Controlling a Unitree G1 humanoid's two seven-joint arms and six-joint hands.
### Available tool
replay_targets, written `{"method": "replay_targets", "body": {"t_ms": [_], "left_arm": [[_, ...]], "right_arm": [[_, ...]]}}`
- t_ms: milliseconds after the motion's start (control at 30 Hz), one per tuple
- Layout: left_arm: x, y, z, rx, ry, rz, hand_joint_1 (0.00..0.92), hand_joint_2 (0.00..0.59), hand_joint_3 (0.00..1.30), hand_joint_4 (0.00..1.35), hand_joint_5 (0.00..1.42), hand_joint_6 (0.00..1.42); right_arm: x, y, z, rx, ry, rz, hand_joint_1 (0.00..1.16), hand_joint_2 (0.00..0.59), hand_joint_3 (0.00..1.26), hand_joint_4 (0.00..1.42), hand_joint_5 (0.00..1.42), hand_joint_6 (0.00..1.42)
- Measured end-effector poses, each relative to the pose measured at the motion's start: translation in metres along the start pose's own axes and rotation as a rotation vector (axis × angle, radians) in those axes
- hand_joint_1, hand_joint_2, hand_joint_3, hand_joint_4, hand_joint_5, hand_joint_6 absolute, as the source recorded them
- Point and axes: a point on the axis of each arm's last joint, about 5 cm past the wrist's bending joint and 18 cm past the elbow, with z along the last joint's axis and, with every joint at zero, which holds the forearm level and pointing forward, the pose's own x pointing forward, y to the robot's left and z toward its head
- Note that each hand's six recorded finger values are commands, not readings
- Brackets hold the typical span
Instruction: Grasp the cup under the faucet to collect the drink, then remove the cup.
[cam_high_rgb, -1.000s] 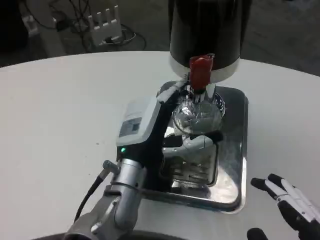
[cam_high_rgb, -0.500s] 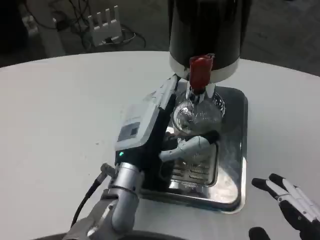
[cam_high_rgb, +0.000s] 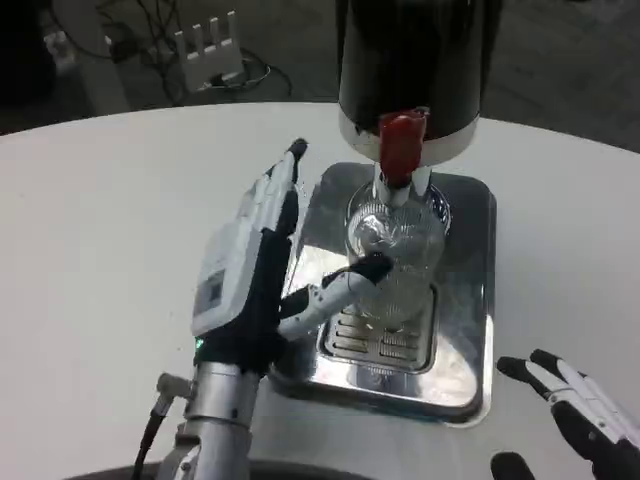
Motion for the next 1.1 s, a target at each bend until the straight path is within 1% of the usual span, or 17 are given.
{"method": "replay_targets", "body": {"t_ms": [33, 67, 100, 200, 267, 367, 400, 500, 567, 600, 633, 700, 800, 833, 933, 1033, 1100], "left_arm": [[0.000, 0.002, 0.0025, -0.011, -0.013, 0.019, 0.000, 0.012, 0.00, 0.00, 0.03, 0.03], [-0.003, 0.008, 0.0073, -0.044, -0.022, 0.044, 0.000, 0.011, 0.00, 0.00, 0.05, 0.04], [-0.003, 0.010, 0.0099, -0.055, -0.030, 0.053, 0.000, 0.017, 0.00, 0.00, 0.06, 0.05], [-0.008, 0.026, 0.0241, -0.112, -0.062, 0.096, 0.000, 0.028, 0.04, 0.05, 0.09, 0.07], [-0.010, 0.031, 0.0285, -0.129, -0.066, 0.102, 0.000, 0.042, 0.08, 0.09, 0.12, 0.09], [-0.007, 0.044, 0.0441, -0.184, -0.103, 0.122, 0.004, 0.069, 0.13, 0.14, 0.19, 0.16], [-0.005, 0.048, 0.0473, -0.214, -0.101, 0.123, 0.001, 0.073, 0.14, 0.15, 0.21, 0.18], [-0.001, 0.055, 0.0512, -0.289, -0.076, 0.105, 0.000, 0.097, 0.18, 0.18, 0.24, 0.21], [0.002, 0.060, 0.0530, -0.317, -0.068, 0.085, 0.000, 0.109, 0.20, 0.21, 0.27, 0.22], [0.004, 0.061, 0.0537, -0.324, -0.066, 0.079, 0.000, 0.112, 0.23, 0.25, 0.30, 0.26], [0.009, 0.064, 0.0562, -0.355, -0.066, 0.058, 0.000, 0.109, 0.27, 0.29, 0.33, 0.30], [0.014, 0.067, 0.0599, -0.381, -0.078, 0.046, 0.009, 0.102, 0.33, 0.38, 0.42, 0.41], [0.021, 0.070, 0.0647, -0.370, -0.113, 0.046, 0.026, 0.096, 0.39, 0.44, 0.49, 0.47], [0.022, 0.071, 0.0658, -0.368, -0.121, 0.048, 0.025, 0.095, 0.39, 0.44, 0.50, 0.49], [0.031, 0.073, 0.0754, -0.372, -0.176, 0.060, 0.024, 0.090, 0.39, 0.45, 0.51, 0.50], [0.037, 0.074, 0.0788, -0.373, -0.181, 0.048, 0.024, 0.089, 0.32, 0.39, 0.46, 0.46], [0.046, 0.077, 0.0836, -0.376, -0.199, 0.006, 0.024, 0.089, 0.27, 0.33, 0.42, 0.41]], "right_arm": [[0.000, 0.0000, -0.0001, 0.000, 0.001, 0.000, 0.25, 0.502, 0.13, 0.02, 0.00, 0.00], [0.000, 0.0001, -0.0001, 0.001, 0.002, 0.001, 0.25, 0.502, 0.13, 0.02, 0.00, 0.00], [0.000, 0.0001, -0.0002, 0.002, 0.004, 0.001, 0.25, 0.502, 0.13, 0.02, 0.00, 0.00], [-0.001, 0.0005, -0.0003, 0.003, 0.007, 0.002, 0.25, 0.502, 0.13, 0.02, 0.00, 0.00], [0.000, 0.0008, -0.0001, 0.004, 0.004, 0.004, 0.25, 0.502, 0.13, 0.02, 0.00, 0.00], [0.000, 0.0011, 0.0002, 0.005, 0.002, 0.000, 0.25, 0.502, 0.13, 0.02, 0.00, 0.00], [0.000, 0.0012, 0.0002, 0.005, 0.003, -0.002, 0.25, 0.503, 0.13, 0.02, 0.00, 0.00], [-0.001, 0.0016, 0.0002, 0.008, 0.006, -0.007, 0.25, 0.505, 0.13, 0.02, 0.00, 0.00], [-0.001, 0.0019, 0.0004, 0.010, 0.005, -0.008, 0.25, 0.506, 0.13, 0.02, 0.00, 0.00], [-0.001, 0.0020, 0.0005, 0.011, 0.004, -0.008, 0.25, 0.506, 0.13, 0.02, 0.00, 0.00], [-0.001, 0.0021, 0.0006, 0.011, 0.004, -0.011, 0.25, 0.506, 0.13, 0.02, 0.00, 0.00], [-0.001, 0.0024, 0.0009, 0.014, 0.001, -0.012, 0.25, 0.506, 0.13, 0.02, 0.00, 0.00], [-0.001, 0.0025, 0.0010, 0.013, -0.003, -0.009, 0.25, 0.506, 0.13, 0.02, 0.00, 0.00], [-0.001, 0.0024, 0.0009, 0.011, -0.003, -0.009, 0.25, 0.506, 0.13, 0.02, 0.00, 0.00], [-0.001, 0.0016, 0.0003, 0.006, 0.000, -0.011, 0.25, 0.506, 0.13, 0.02, 0.00, 0.00], [-0.001, 0.0014, 0.0001, 0.005, 0.001, -0.012, 0.25, 0.507, 0.13, 0.02, 0.00, 0.00], [-0.001, 0.0012, -0.0001, 0.006, 0.002, -0.012, 0.25, 0.507, 0.13, 0.03, 0.00, 0.00]]}}
